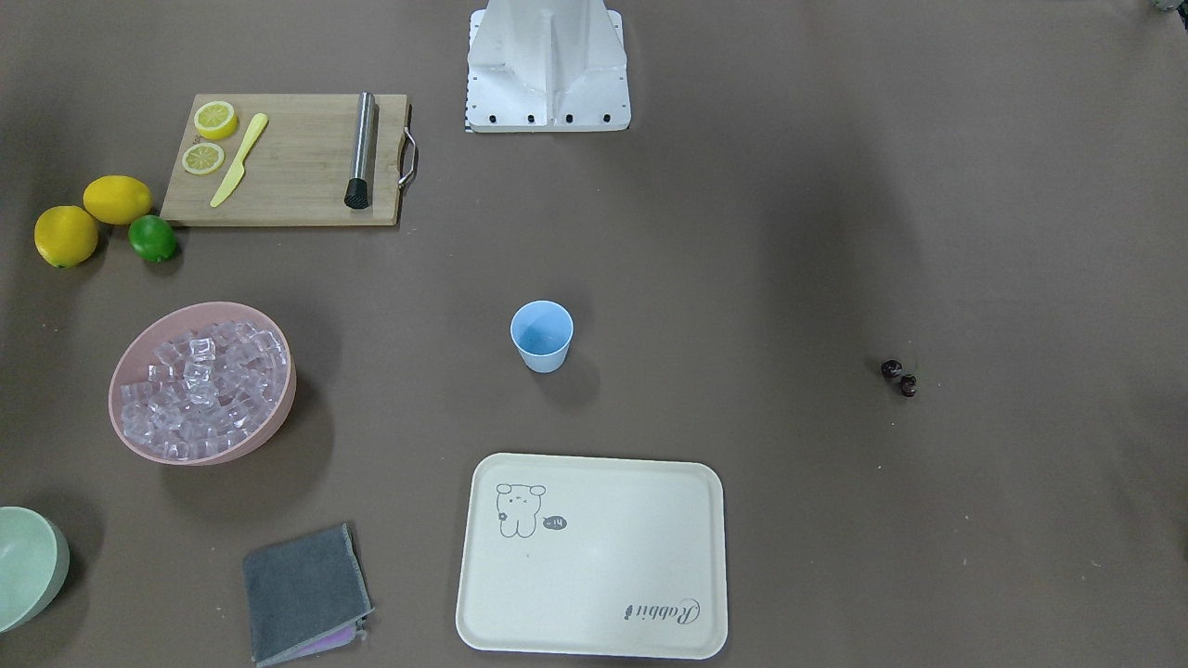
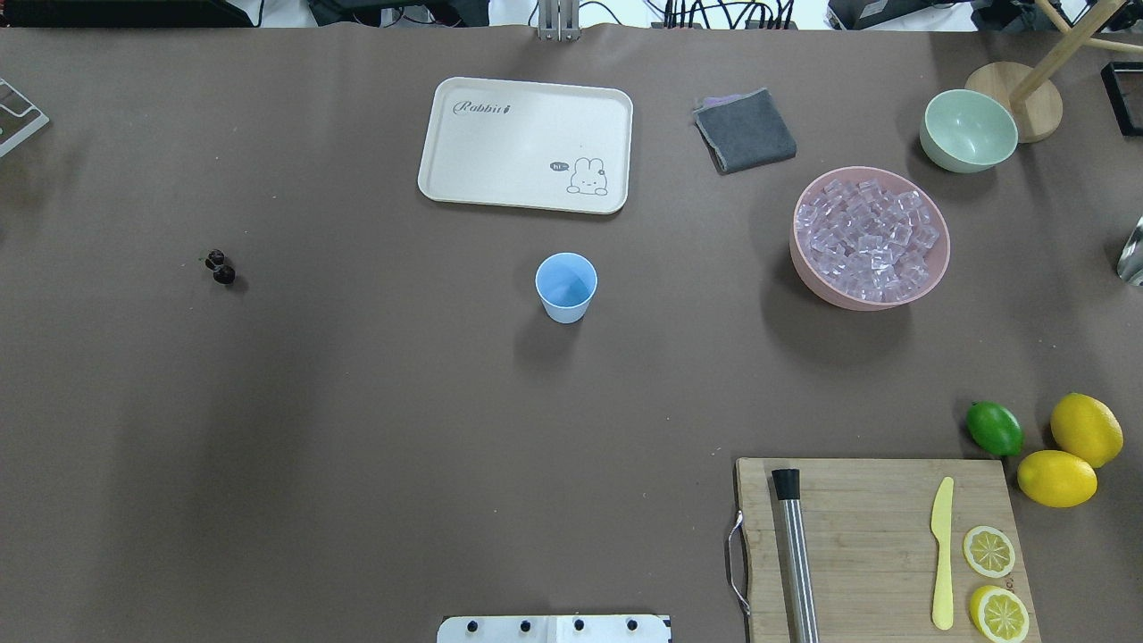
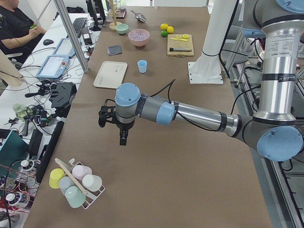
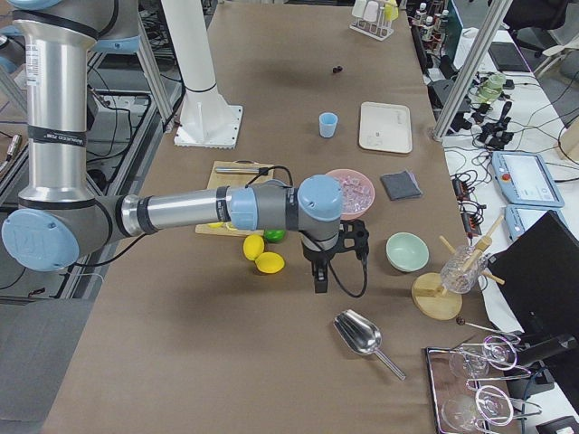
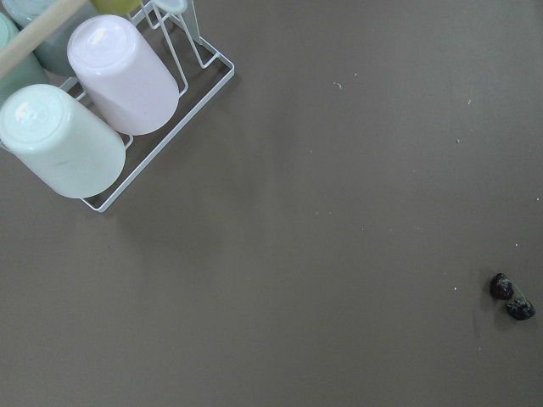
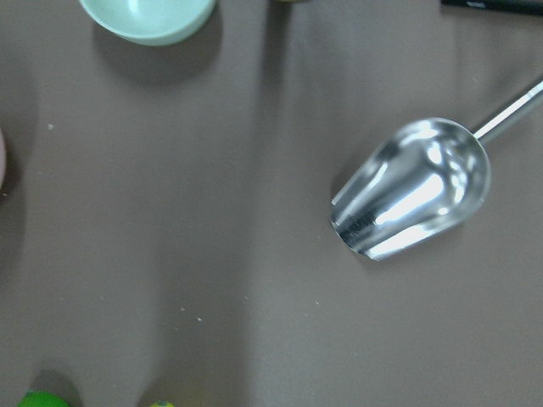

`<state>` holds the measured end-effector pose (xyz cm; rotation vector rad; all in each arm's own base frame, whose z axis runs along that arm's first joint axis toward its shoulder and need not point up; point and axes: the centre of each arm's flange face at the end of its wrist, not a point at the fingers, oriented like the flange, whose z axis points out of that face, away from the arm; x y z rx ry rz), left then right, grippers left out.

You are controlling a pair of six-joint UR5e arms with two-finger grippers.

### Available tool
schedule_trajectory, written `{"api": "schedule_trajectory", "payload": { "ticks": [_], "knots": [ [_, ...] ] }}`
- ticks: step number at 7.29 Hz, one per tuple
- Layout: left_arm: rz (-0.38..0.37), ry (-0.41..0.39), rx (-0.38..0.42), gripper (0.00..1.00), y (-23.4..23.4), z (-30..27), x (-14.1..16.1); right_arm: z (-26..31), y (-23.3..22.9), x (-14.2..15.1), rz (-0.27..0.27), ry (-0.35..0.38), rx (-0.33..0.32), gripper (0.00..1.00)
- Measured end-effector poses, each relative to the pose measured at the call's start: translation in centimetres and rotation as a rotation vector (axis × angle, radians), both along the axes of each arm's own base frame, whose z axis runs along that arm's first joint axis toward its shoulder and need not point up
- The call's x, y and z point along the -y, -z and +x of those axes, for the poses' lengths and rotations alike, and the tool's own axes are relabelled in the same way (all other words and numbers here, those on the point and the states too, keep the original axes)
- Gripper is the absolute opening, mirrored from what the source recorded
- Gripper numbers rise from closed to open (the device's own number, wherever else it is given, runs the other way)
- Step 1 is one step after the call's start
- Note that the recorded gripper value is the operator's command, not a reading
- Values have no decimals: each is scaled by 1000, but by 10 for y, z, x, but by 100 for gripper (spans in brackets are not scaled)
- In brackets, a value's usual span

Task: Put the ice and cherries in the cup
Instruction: 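Move the right gripper toward the pink bowl of ice cubes, then lower the right gripper into the bowl and grasp an ice cube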

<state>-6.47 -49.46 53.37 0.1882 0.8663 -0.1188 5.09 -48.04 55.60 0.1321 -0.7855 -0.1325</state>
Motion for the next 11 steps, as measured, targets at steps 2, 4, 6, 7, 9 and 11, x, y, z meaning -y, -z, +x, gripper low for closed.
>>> {"api": "schedule_trajectory", "payload": {
  "ticks": [2,4,6,7,9,11],
  "knots": [
    [4,2,-2,98,2,-1,-1,-80,74,53,149,148,7,99],
    [9,0,-4,98,4,-1,-2,-161,122,72,238,249,-24,94],
    [11,-1,-5,98,4,0,-1,-231,136,67,174,201,-87,94],
    [13,-1,-5,98,5,0,-1,-273,136,61,136,147,-111,94],
    [15,-1,-5,98,6,0,-1,-338,129,59,118,86,-140,85],
    [16,-1,-6,98,7,0,0,-364,125,62,120,91,-162,81]
  ]
}}
